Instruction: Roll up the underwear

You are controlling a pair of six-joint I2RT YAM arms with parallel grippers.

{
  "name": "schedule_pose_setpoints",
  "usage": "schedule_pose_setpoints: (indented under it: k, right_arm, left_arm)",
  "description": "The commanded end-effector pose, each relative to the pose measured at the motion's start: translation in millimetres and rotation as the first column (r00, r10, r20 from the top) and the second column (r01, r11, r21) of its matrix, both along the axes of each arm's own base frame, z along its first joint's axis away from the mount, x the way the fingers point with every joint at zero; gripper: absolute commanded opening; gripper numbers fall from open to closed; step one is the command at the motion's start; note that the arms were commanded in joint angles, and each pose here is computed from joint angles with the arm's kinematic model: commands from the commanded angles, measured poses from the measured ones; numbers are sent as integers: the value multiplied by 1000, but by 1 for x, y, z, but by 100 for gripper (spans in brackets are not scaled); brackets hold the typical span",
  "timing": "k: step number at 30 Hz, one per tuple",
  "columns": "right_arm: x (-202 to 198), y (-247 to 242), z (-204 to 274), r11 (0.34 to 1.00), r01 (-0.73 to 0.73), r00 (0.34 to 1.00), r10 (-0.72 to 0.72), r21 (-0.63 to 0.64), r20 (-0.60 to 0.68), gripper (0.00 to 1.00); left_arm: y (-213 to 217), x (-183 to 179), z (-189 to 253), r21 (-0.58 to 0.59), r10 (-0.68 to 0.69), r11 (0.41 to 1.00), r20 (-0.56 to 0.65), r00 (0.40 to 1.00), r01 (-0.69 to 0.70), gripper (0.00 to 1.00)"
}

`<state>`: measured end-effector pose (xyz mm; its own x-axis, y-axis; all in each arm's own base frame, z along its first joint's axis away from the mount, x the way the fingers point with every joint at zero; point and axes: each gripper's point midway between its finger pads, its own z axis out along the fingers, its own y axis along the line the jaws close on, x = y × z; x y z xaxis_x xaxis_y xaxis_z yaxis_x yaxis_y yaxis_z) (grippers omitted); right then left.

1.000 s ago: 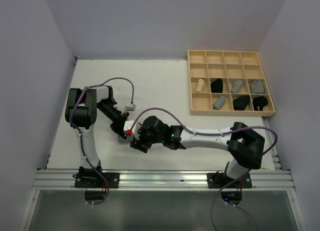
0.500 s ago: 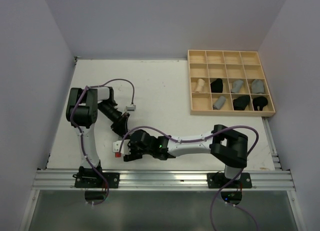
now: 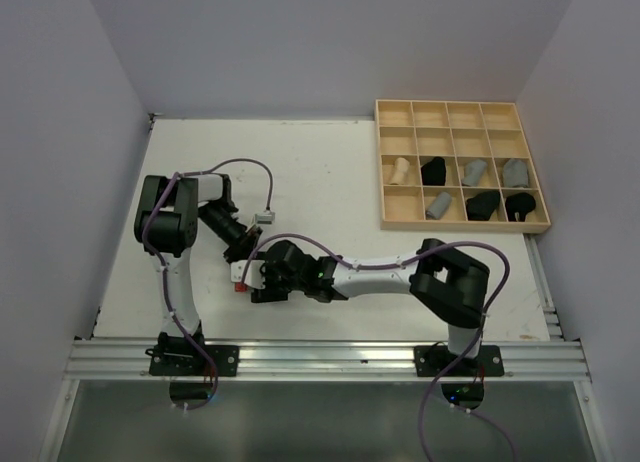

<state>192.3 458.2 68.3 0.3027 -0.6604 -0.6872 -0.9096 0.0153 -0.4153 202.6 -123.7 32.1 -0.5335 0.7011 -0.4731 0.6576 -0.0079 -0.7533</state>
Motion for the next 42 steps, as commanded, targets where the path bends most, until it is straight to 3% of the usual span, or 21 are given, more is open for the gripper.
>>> schedule_pose_setpoints:
  k: [1, 7, 11, 12, 13, 16, 18, 21, 27, 33, 34, 37, 42]
  right_arm:
    - [15, 6, 6, 998, 18, 998, -15, 52, -55, 65]
    - [9, 6, -18, 1000, -16, 992, 16, -6, -126, 61]
    - [-1, 1, -32, 999, -42, 974, 36, -18, -226, 51]
    - [-3, 1, -32, 999, -49, 969, 42, -21, -242, 46]
    - [-5, -1, -39, 998, -51, 963, 40, -36, -266, 32]
    - [-11, -7, -50, 996, -55, 942, 30, -67, -335, 9]
    - [-13, -12, -54, 998, -39, 911, 12, -56, -412, 0]
    - [-10, -17, -59, 999, -7, 872, -18, -49, -489, 0]
    - [-10, -15, -74, 996, 23, 775, -73, -86, -628, 0]
    - [-6, -19, -89, 993, 72, 663, -117, -93, -739, 0]
    - [-6, -20, -94, 992, 75, 650, -124, -99, -749, 0]
    - [-5, -22, -100, 991, 86, 623, -136, -105, -771, 0]
    - [-2, -23, -105, 989, 101, 596, -148, -109, -790, 0]
  left_arm:
    - [11, 22, -47, 68, -114, 992, 193, 975, 103, 31]
    - [7, 27, -44, 52, -91, 995, 194, 977, 82, 37]
    - [2, 35, -39, 21, -53, 999, 222, 974, 49, 49]
    - [2, 38, -37, 21, -45, 999, 225, 973, 41, 50]
    - [2, 39, -37, 21, -41, 999, 224, 974, 37, 51]
    - [2, 50, -26, -18, 11, 1000, 252, 968, -7, 54]
    - [6, 62, -12, -68, 70, 996, 294, 953, -52, 56]
    - [24, 78, 5, -128, 180, 981, 352, 919, -143, 57]
    - [70, 85, 50, -234, 340, 939, 542, 768, -251, 60]
    - [76, 46, 61, -236, 280, 960, 747, 603, -153, 61]
    - [75, 43, 68, -229, 263, 965, 793, 550, -131, 63]
    - [66, 34, 62, -234, 253, 967, 849, 464, -100, 69]
    - [44, 22, 48, -225, 211, 974, 859, 467, -25, 70]
